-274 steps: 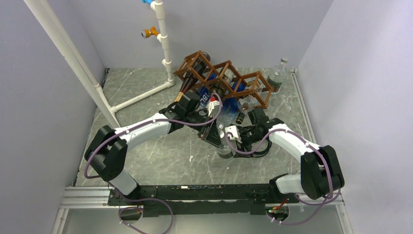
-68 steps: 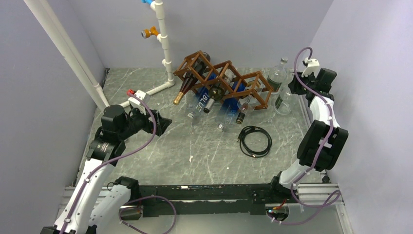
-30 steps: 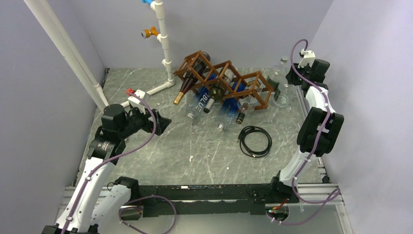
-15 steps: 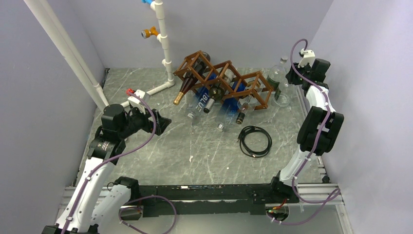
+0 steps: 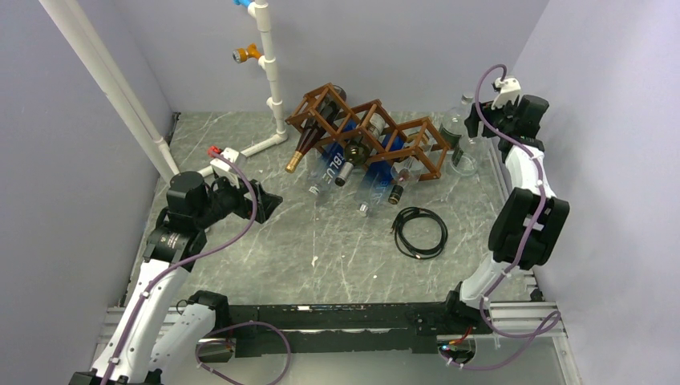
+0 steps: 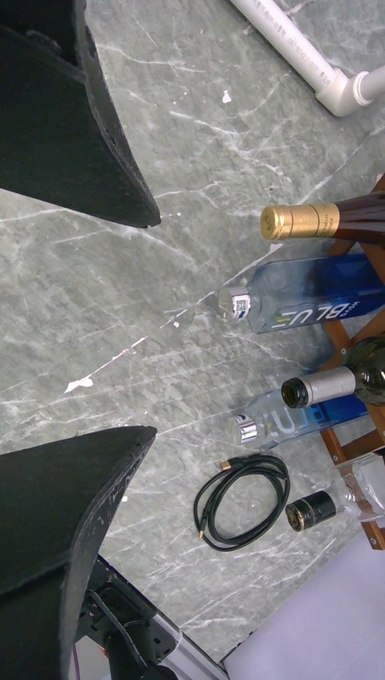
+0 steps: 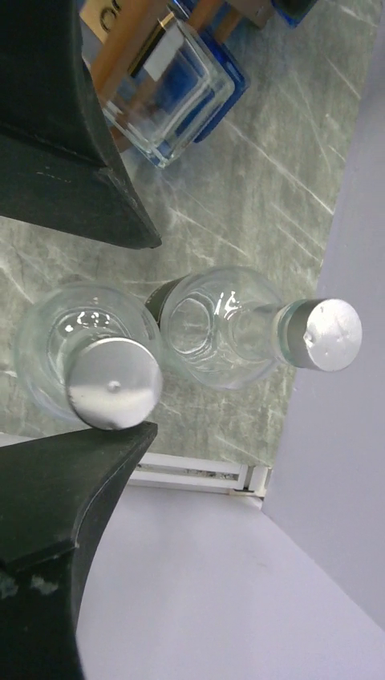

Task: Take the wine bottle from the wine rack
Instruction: Place the wine bottle at the center of the board, then pick up the wine bottle from the wine rack.

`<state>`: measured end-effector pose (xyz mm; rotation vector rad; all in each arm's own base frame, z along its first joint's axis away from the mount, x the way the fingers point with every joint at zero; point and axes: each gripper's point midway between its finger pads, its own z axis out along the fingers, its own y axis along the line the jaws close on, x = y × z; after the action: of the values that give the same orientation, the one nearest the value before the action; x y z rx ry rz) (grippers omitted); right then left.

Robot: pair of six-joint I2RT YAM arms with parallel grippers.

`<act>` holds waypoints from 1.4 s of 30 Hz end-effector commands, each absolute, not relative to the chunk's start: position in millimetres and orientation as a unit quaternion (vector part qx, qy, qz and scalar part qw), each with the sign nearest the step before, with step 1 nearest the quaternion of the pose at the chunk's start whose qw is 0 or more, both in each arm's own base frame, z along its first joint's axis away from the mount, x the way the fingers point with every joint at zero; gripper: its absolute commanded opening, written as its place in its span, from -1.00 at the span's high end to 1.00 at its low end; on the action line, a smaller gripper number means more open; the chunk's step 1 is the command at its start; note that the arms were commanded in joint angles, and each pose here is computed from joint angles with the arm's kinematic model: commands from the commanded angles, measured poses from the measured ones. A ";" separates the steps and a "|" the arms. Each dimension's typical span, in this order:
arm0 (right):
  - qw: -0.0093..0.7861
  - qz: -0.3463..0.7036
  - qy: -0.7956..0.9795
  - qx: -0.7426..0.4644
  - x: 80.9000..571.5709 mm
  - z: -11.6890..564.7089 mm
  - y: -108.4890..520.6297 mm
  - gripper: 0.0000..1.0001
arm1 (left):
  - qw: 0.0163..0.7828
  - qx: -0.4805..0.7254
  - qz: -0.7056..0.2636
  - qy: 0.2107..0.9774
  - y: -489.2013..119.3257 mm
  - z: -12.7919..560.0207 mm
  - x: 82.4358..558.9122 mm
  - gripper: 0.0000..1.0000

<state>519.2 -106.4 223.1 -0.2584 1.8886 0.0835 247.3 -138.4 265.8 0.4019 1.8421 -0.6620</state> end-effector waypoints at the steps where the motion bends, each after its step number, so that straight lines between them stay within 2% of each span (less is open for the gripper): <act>1: 0.616 0.007 0.777 -0.132 505.4 262.5 -103.3 -0.67 | 0.563 0.176 -0.290 0.754 -141.2 280.4 246.9 -0.99; 7: 0.623 0.005 0.775 -0.109 478.5 272.7 -104.0 -0.85 | 0.566 0.178 -0.293 0.750 -141.6 283.5 244.3 -0.99; 12: 0.629 0.016 0.772 -0.093 451.3 278.1 -102.6 -0.91 | 0.568 0.177 -0.299 0.746 -142.7 284.6 244.4 -0.99; 18: 0.645 0.046 0.757 -0.092 414.8 292.0 -91.5 -0.94 | 0.558 0.171 -0.316 0.748 -146.8 283.3 245.3 -0.99; 29: 0.609 0.144 0.764 -0.157 346.0 292.6 -29.6 -0.97 | 0.534 0.177 -0.350 0.749 -157.6 275.9 241.9 -0.99; 42: 0.613 0.211 0.735 -0.199 294.4 293.5 17.1 -0.99 | 0.505 0.174 -0.371 0.760 -164.4 261.1 243.7 -0.99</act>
<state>308.6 1.6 288.9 -0.4091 1.7395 0.4231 240.7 -161.0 254.9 0.3989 1.8649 -0.8745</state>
